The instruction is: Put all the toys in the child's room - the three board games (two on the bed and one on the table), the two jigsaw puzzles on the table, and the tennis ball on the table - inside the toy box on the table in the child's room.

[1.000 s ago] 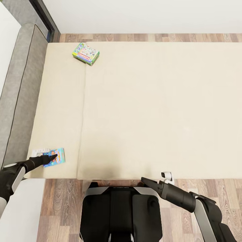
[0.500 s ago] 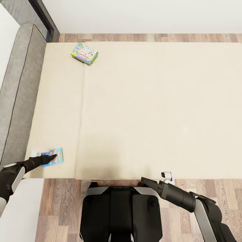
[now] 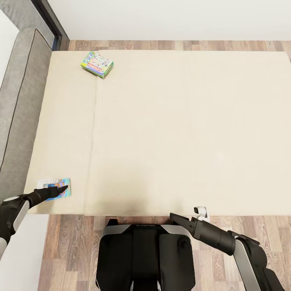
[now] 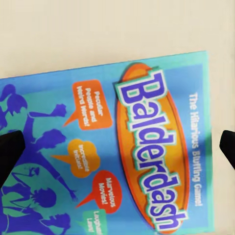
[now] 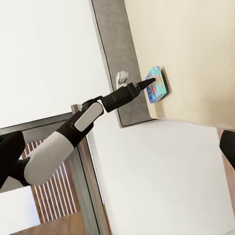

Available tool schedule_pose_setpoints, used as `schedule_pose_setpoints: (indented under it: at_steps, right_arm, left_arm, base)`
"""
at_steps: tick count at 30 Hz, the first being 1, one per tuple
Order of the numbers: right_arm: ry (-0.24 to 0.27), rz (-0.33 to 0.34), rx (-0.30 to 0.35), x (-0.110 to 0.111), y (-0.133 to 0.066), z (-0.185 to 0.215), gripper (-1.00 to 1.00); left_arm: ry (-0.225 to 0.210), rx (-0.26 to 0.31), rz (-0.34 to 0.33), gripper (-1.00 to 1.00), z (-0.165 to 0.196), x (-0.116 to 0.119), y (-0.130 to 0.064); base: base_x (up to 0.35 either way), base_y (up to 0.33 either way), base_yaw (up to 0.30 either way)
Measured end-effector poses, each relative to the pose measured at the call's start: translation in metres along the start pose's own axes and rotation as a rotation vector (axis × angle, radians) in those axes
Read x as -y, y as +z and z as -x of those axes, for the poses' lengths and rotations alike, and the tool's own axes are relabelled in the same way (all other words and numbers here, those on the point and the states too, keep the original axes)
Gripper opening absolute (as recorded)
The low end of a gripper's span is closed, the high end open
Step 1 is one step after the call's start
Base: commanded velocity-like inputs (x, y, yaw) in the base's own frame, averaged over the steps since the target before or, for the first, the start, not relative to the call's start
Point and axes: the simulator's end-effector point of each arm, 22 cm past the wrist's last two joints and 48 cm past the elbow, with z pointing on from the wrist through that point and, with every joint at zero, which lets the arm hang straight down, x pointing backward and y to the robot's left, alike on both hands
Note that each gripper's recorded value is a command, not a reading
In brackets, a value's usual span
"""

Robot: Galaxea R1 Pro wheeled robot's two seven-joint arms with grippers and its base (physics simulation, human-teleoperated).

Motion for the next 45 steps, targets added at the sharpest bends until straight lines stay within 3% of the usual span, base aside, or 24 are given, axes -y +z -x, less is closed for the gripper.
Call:
schedule_pose_setpoints:
  at_steps: [7,24,29,45]
  right_arm:
    - [-0.001,-0.001,-0.001,0.0,0.0,0.0,1.0]
    - [-0.002,-0.002,0.0,0.0,0.0,0.0,1.0]
    - [-0.002,-0.002,-0.001,0.0,0.0,-0.001,1.0]
    - [-0.008,0.0,0.001,-0.003,0.0,0.001,1.0]
  left_arm:
    - [-0.001,0.0,-0.003,1.0,0.0,0.001,0.0]
    - [-0.034,0.011,-0.066,1.0,0.001,0.034,0.007]
    - [-0.01,0.032,-0.065,1.0,0.012,0.034,0.004]
    - [-0.022,0.033,-0.057,1.0,0.012,0.031,0.003]
  base:
    - [0.0,0.019,0.0]
    - [0.0,0.111,0.0]
    - [0.0,0.077,0.0]
    - [-0.011,0.007,0.0]
